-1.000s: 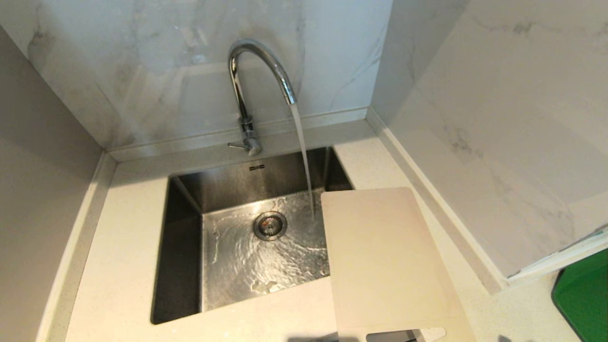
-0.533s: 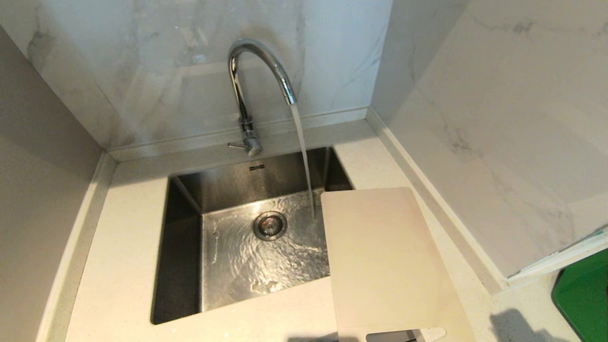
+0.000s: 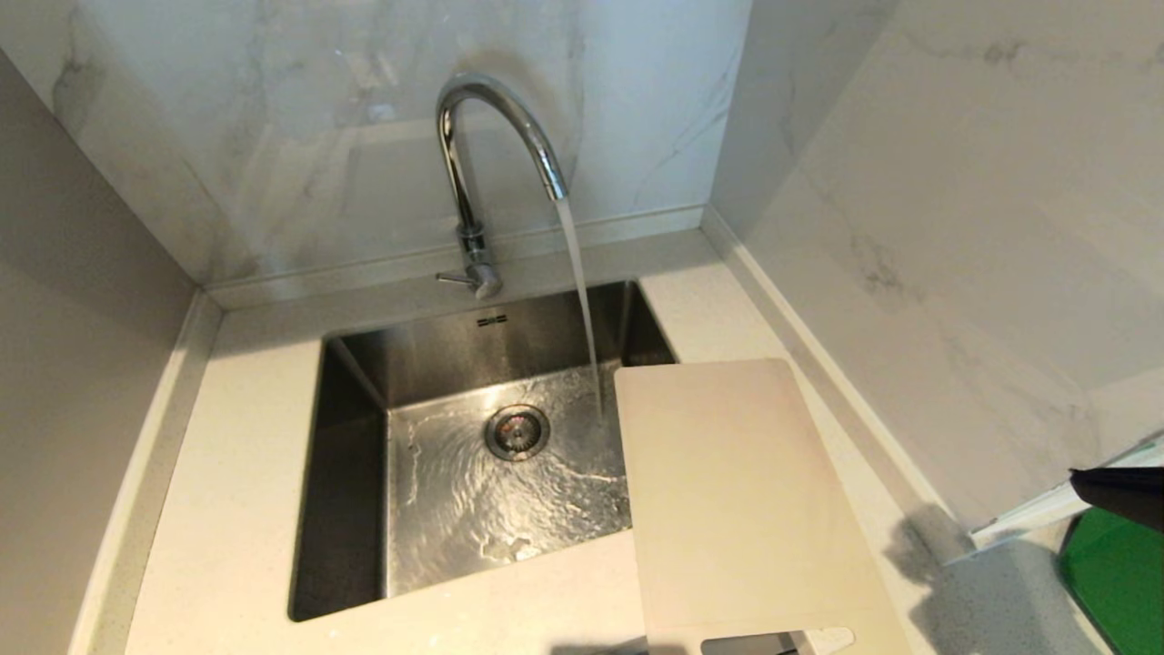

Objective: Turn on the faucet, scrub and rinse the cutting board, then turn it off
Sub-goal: Pick up the cutting board

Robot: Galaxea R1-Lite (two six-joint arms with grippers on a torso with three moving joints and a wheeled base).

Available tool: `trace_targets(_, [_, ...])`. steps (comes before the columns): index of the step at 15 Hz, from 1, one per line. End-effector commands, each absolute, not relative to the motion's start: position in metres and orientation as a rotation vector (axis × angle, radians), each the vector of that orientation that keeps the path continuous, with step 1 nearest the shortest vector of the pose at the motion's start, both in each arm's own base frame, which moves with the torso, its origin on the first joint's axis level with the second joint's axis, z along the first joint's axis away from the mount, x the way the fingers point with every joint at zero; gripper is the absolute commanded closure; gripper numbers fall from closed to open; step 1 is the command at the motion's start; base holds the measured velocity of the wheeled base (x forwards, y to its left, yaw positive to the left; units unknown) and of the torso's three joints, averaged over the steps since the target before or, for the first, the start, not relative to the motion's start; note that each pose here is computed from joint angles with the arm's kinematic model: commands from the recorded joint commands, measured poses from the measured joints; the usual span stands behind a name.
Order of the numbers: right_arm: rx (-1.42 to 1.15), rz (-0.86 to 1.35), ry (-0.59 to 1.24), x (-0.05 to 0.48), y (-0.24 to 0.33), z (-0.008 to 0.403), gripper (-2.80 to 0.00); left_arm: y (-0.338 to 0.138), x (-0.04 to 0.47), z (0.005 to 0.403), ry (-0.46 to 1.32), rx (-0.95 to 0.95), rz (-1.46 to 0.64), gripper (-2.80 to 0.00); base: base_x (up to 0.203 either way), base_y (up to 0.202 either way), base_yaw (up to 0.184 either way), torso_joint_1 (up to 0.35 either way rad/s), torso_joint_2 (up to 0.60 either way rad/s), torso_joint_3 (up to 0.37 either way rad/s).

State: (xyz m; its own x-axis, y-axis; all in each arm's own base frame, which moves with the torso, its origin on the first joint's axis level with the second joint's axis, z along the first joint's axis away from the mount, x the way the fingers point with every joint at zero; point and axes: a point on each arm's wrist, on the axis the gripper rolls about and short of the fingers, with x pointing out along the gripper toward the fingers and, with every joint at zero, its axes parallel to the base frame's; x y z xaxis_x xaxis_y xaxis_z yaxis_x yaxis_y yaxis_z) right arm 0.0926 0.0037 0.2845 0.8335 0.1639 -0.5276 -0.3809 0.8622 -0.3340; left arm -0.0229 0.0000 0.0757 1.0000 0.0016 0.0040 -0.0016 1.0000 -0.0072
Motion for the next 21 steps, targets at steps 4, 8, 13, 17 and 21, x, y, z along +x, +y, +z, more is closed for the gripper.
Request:
trace_targets(4, [-0.570,0.403,0.698,0.133,0.007,0.300,0.00,0.000,-0.023,0.076,-0.005,-0.008,0.002,0.00,0.000,0.000,0.000,0.000,0.00,0.000])
trace_targets(8, [-0.740,0.464,0.834,0.167,0.025,0.294,0.00,0.000,-0.023,0.076,-0.005,-0.008,0.002,0.00,0.000,0.000,0.000,0.000,0.00,0.000])
trace_targets(13, [-0.967,0.510,0.985,0.187,0.054,0.276,0.00,0.000,-0.023,0.076,-0.005,-0.008,0.002,0.00,0.000,0.000,0.000,0.000,0.00,0.000])
trace_targets(17, [-1.159,0.539,1.019,0.202,0.066,0.268,0.00,0.000,-0.023,0.076,-0.005,-0.008,0.002,0.00,0.000,0.000,0.000,0.000,0.00,0.000])
trace_targets(21, [-1.215,0.623,1.000,0.205,0.088,0.262,0.00,0.000,-0.023,0.076,-0.005,-0.008,0.002,0.00,0.000,0.000,0.000,0.000,0.00,0.000])
